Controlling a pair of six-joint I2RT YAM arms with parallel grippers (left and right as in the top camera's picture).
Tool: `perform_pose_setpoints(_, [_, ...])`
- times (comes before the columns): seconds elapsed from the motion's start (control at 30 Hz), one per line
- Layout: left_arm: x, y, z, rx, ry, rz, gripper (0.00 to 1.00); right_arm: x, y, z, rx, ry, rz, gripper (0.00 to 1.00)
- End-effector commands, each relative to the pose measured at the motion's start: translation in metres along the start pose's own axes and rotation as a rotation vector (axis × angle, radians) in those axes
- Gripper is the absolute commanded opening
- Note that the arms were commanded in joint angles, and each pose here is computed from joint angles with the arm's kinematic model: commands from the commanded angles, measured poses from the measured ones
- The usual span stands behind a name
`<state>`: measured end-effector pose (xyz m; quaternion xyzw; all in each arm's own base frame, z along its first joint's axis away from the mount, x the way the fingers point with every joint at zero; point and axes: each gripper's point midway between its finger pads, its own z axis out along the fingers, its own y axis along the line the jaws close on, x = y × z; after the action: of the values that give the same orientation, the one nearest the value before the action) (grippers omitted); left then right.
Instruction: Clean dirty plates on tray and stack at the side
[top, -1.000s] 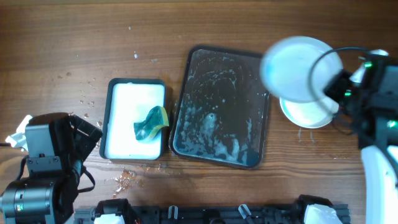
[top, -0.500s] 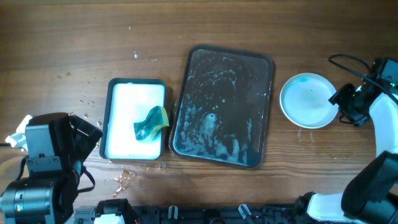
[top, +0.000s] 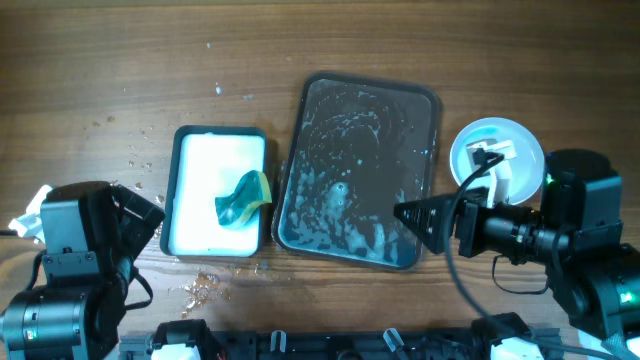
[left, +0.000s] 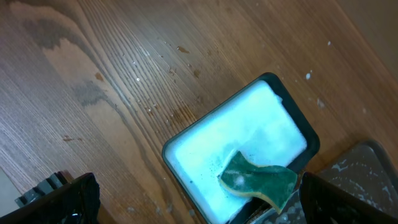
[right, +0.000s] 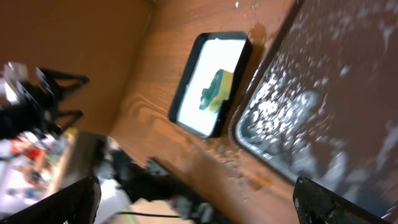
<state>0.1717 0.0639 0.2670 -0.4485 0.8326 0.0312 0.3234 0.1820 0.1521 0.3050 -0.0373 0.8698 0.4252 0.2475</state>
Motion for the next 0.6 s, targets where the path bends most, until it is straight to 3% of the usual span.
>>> perform_pose_setpoints(0.0, [-0.002,0.001,-0.002,0.004,-0.008,-0.019,1.0,0.001,0.003,-0.002,-0.001,0.003,0.185,1.0])
perform_pose_setpoints(0.1, [-0.002,0.001,-0.002,0.004,-0.008,-0.019,1.0,-0.021,-0.003,-0.007,0.067,-0.123,0.045,1.0])
perform_pose_setpoints(0.2, [-0.002,0.001,-0.002,0.004,-0.008,-0.019,1.0,-0.046,0.027,-0.021,0.011,-0.28,-0.432,1.0])
perform_pose_setpoints(0.3, [-0.002,0.001,-0.002,0.004,-0.008,-0.019,1.0,-0.041,0.033,-0.039,0.064,-0.45,-0.84,1.0])
perform_pose_setpoints(0.4, [-0.002,0.001,-0.002,0.004,-0.008,-0.019,1.0,-0.017,-0.007,-0.039,0.196,-0.517,-0.93,1.0])
perform_pose_setpoints(0.57, [-0.002,0.001,-0.002,0.004,-0.008,-0.019,1.0,0.027,-0.079,-0.014,0.282,-0.55,-0.883,1.0])
